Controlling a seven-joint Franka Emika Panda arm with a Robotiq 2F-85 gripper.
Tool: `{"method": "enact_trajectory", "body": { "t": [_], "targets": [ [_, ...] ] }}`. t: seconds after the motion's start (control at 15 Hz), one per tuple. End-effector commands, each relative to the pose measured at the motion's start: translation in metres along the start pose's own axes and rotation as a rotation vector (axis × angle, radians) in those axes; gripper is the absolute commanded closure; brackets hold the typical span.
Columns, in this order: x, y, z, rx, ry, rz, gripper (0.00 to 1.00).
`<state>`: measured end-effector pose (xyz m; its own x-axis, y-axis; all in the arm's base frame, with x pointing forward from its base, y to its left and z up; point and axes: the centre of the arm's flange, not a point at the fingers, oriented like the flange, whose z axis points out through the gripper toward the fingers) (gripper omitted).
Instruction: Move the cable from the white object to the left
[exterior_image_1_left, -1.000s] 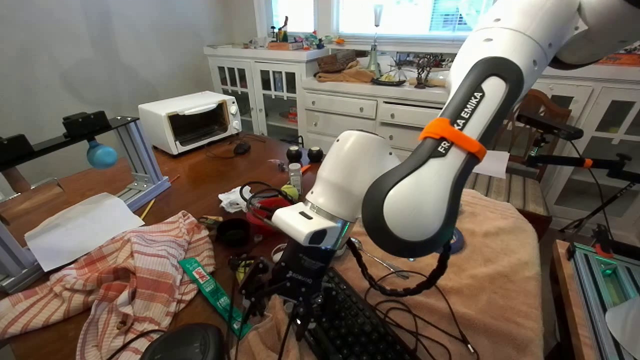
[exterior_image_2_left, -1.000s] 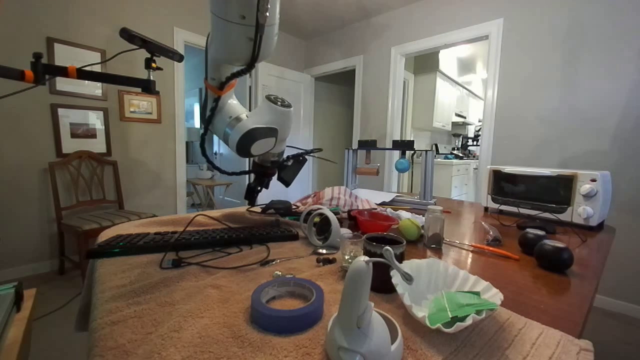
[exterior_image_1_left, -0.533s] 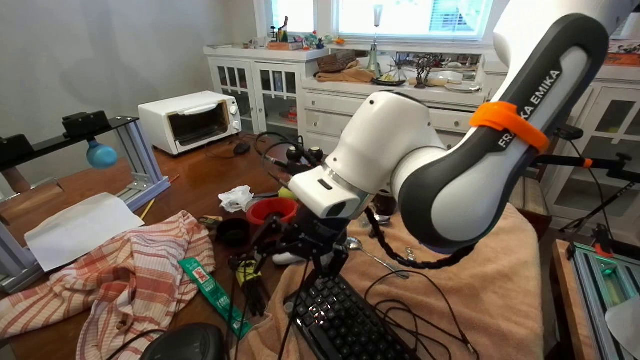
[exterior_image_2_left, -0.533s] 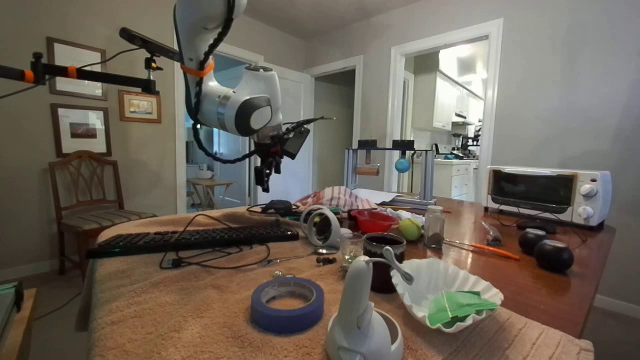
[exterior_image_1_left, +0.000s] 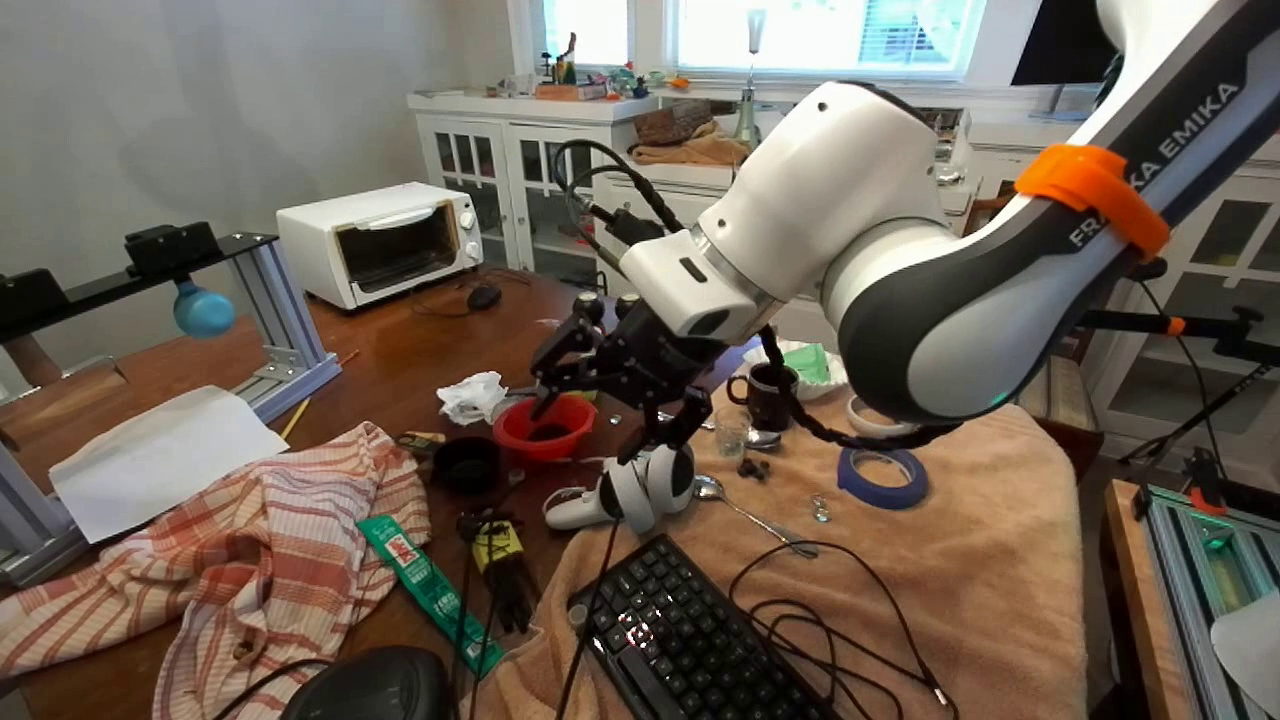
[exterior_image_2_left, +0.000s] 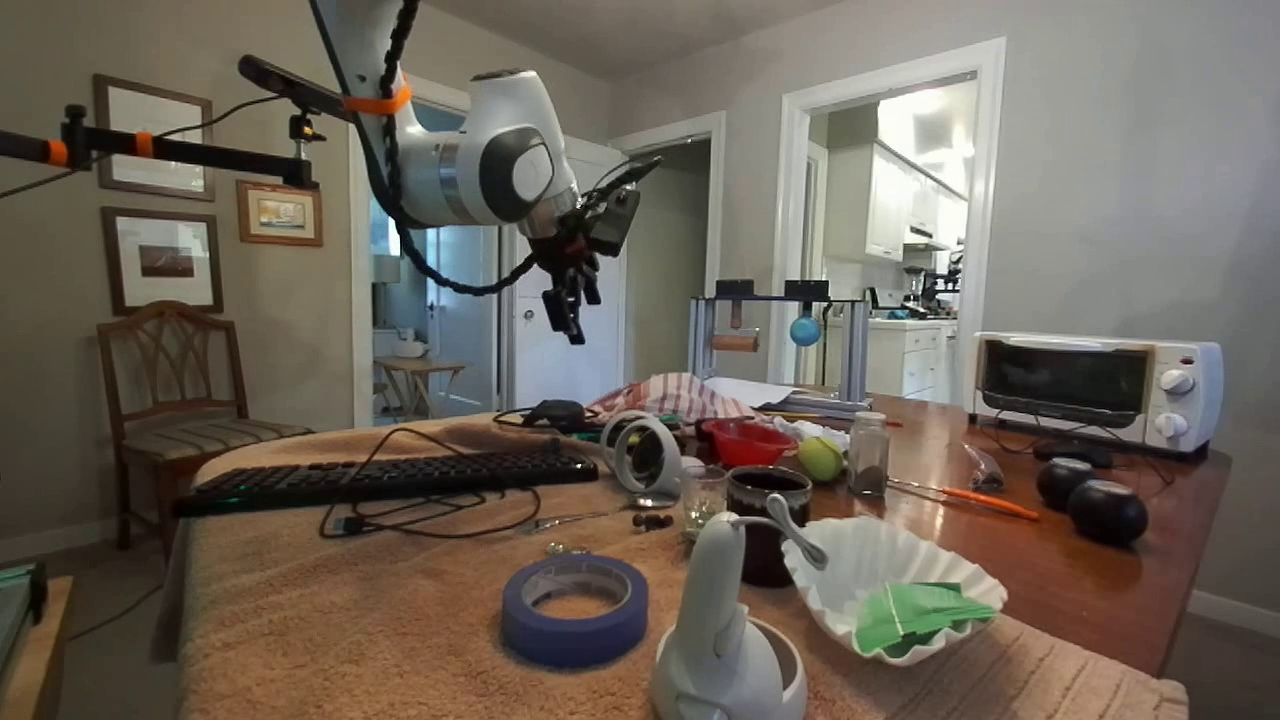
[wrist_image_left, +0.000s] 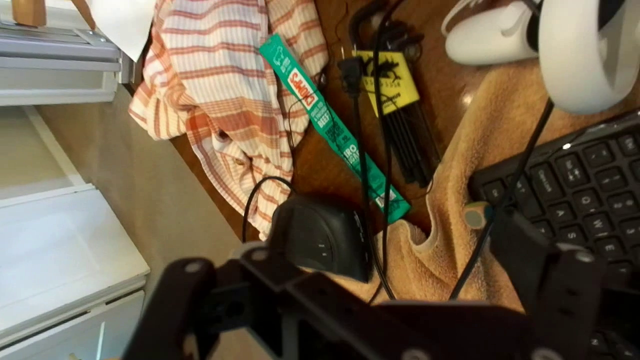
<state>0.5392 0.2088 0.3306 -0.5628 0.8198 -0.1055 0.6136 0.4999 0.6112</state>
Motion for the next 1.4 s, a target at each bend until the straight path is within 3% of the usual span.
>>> {"method": "enact_trajectory", "body": {
  "t": [0.0,0.2,0.4,0.93,1.33],
  "targets": [
    [-0.003,-0.006,-0.009,0.022,-0.06,-0.1,0.0],
    [-0.014,-0.007,-0.015,0.046,-0.069,-0.195,0.0],
    [-0.015,-0.007,-0.022,0.128,-0.074,-0.32,0.0],
    [-0.011,0.002,-0.067,0.479,-0.088,-0.54,0.0],
    [-0.008,0.012,-0.108,0.662,0.054,-0.775,0.0]
  ]
}}
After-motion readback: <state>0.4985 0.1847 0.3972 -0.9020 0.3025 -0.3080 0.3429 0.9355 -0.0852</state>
